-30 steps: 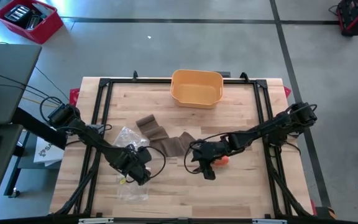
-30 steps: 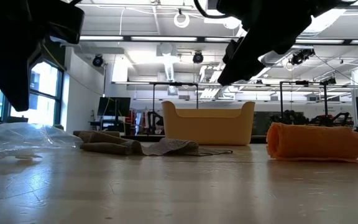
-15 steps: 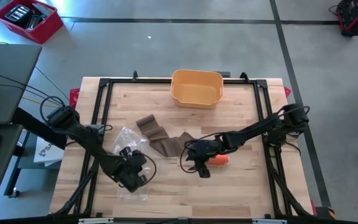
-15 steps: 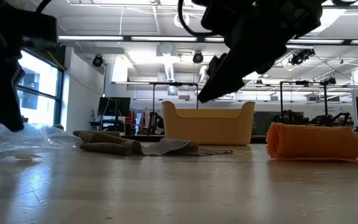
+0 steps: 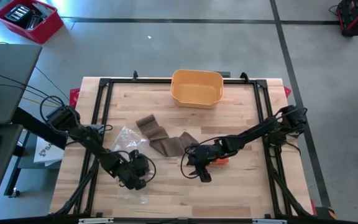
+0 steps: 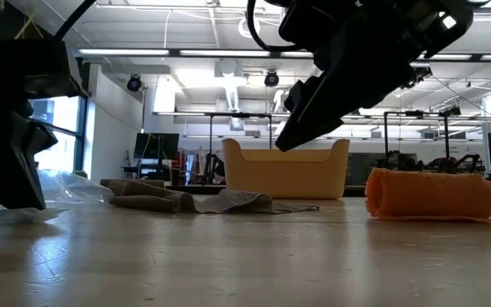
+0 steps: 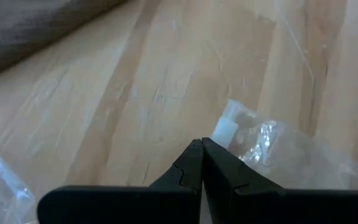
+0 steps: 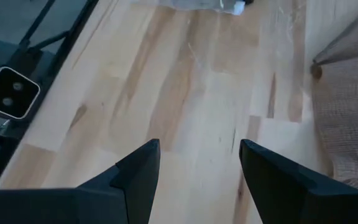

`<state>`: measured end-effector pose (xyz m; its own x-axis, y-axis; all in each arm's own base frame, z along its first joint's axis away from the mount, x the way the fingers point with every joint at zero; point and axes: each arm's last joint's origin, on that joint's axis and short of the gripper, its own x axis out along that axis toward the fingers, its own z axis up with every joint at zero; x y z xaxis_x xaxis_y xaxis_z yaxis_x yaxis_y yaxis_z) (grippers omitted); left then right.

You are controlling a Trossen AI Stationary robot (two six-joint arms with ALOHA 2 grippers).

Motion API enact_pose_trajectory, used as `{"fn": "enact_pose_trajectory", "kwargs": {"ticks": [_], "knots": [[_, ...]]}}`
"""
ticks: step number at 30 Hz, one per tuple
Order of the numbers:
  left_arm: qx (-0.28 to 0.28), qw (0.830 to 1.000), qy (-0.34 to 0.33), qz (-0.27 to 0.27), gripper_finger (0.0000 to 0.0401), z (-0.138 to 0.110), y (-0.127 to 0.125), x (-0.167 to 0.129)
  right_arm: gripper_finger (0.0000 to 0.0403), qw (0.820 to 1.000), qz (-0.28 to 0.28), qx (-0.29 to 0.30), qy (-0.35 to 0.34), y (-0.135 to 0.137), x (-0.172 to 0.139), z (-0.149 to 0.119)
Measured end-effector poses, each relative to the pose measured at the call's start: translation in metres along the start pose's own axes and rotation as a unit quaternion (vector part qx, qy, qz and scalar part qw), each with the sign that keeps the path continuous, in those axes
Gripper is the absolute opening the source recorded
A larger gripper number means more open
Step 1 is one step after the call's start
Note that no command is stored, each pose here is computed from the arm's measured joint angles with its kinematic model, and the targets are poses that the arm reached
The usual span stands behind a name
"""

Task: Roll bandage
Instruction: Open the bottom transparent zip bag

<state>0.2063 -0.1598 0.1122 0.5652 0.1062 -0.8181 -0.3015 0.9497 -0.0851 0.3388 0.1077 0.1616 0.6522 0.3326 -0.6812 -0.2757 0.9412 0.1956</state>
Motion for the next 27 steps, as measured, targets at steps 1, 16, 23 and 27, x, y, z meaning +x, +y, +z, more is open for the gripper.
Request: {"fn": "enact_pose_trajectory", "kwargs": {"ticks": [1,16,23,27], "knots": [[0.000,1.000,-0.008,0.003,0.0004,0.001,0.001,0.001,0.0216,1.000,-0.002,-0.003,0.000,0.000,0.000,0.000],[0.007,0.999,-0.017,-0.040,0.0018,0.041,0.021,0.002,0.0216,0.998,-0.050,-0.027,-0.005,-0.007,-0.001,0.001],[0.041,0.992,0.038,-0.113,0.0109,0.028,0.007,-0.001,0.0216,0.998,-0.050,-0.023,-0.004,-0.007,-0.001,0.001],[0.085,0.992,0.033,-0.085,0.0156,0.017,0.001,0.008,0.0216,0.999,-0.050,-0.009,-0.004,-0.007,-0.001,0.000]]}}
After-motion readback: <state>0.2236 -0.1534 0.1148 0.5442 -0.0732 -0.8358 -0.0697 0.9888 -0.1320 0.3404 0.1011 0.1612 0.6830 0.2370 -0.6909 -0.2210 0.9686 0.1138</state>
